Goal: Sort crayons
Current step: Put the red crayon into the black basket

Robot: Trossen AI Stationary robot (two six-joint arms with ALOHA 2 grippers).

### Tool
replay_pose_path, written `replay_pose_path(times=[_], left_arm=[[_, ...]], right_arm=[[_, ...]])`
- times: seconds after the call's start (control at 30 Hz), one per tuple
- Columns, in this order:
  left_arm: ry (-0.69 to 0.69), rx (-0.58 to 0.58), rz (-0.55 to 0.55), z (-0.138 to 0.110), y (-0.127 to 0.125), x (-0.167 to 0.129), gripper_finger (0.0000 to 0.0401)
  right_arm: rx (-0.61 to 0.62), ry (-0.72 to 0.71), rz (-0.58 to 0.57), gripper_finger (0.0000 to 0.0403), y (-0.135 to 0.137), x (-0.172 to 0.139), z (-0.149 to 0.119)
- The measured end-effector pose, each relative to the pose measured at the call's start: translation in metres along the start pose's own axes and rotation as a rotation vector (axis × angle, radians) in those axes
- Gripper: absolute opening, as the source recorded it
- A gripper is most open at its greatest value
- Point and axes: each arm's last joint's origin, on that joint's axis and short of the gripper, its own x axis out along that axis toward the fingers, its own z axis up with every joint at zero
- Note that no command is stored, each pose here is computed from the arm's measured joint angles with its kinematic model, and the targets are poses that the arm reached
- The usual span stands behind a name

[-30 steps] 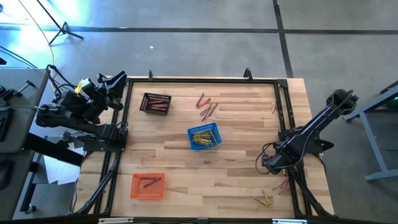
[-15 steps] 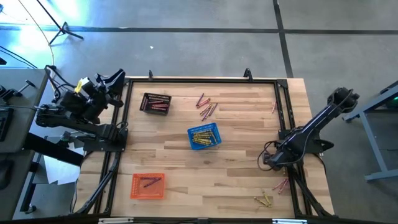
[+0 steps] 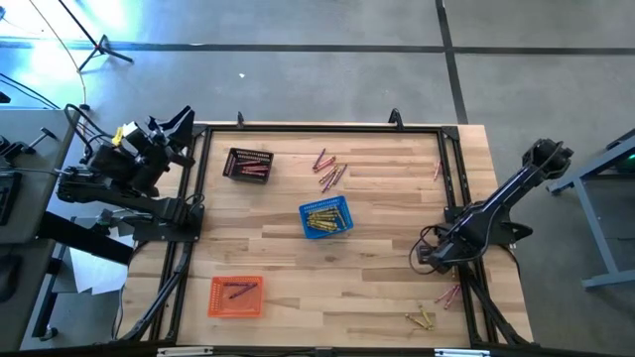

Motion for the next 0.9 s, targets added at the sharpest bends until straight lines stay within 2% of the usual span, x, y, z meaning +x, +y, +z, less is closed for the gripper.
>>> replay_pose_path(times=[0.2,0.53,0.7,0.9], left_arm=[[-0.005,0.007,0.001,0.001,0.000,0.000,0.0090],[-0.005,-0.003,0.001,0.001,0.000,0.000,0.0090],[-0.005,-0.013,0.001,0.001,0.000,0.000,0.0090],[0.002,-0.056,-0.012,-0.001,-0.001,0.000,0.0090]], right_arm=[[-0.049,-0.003,0.066,0.0063,0.004,0.000,-0.002],[-0.024,0.005,0.127,0.0009,0.009,0.000,-0.004],[-0.037,0.005,0.286,0.0007,0.020,-0.001,-0.010],[-0.127,-0.220,0.638,0.0004,0.042,-0.012,-0.010]])
